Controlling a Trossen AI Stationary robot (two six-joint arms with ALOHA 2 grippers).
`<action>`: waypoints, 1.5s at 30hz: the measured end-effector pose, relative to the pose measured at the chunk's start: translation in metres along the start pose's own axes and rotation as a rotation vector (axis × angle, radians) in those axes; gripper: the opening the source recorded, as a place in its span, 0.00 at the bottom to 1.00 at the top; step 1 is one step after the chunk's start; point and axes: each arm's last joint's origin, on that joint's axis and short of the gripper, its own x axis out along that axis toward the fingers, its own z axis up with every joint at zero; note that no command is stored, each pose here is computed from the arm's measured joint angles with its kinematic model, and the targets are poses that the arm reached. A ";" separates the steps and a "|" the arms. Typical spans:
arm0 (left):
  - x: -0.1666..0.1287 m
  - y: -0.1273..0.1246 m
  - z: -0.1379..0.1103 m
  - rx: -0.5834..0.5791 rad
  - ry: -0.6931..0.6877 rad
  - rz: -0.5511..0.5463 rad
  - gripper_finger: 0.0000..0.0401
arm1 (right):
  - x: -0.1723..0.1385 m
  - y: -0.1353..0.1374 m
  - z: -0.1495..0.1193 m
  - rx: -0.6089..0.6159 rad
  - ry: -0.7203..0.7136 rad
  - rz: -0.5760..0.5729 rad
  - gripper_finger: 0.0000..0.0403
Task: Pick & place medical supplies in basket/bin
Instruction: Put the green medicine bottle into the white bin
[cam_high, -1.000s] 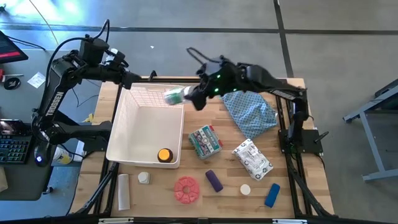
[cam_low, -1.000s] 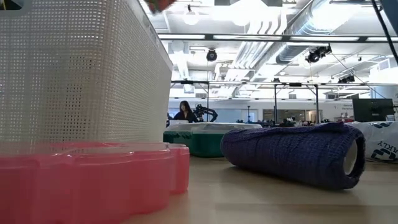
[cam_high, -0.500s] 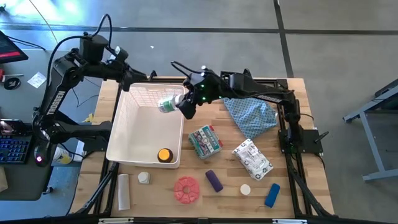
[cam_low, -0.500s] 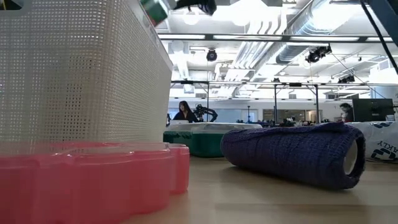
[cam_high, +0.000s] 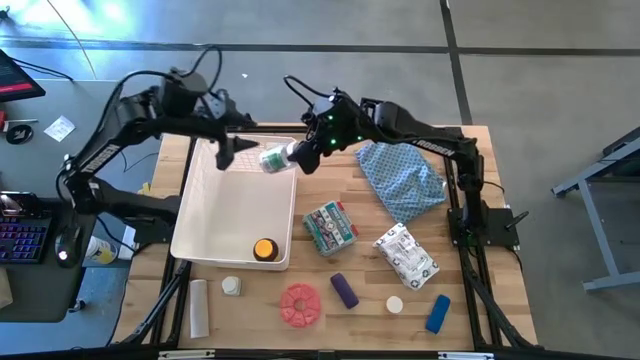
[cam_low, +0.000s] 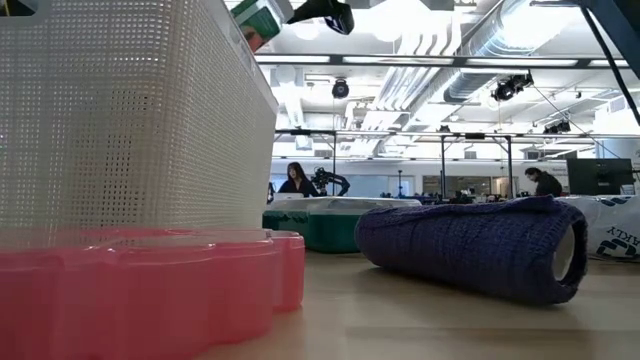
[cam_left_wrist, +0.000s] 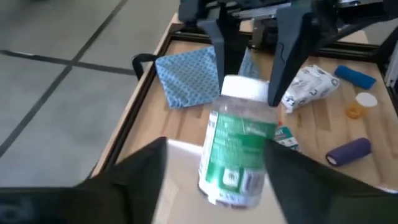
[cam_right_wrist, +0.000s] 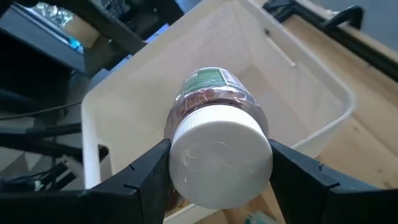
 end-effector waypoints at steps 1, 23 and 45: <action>0.004 -0.002 0.002 0.006 0.001 -0.013 0.82 | 0.000 0.000 0.000 0.000 0.006 0.010 0.55; 0.082 -0.029 0.006 -0.071 0.225 -0.058 0.98 | -0.002 -0.006 0.000 -0.017 0.058 0.042 0.55; 0.094 -0.029 0.010 -0.073 0.204 -0.072 0.89 | -0.011 -0.005 0.005 0.000 0.040 0.096 0.55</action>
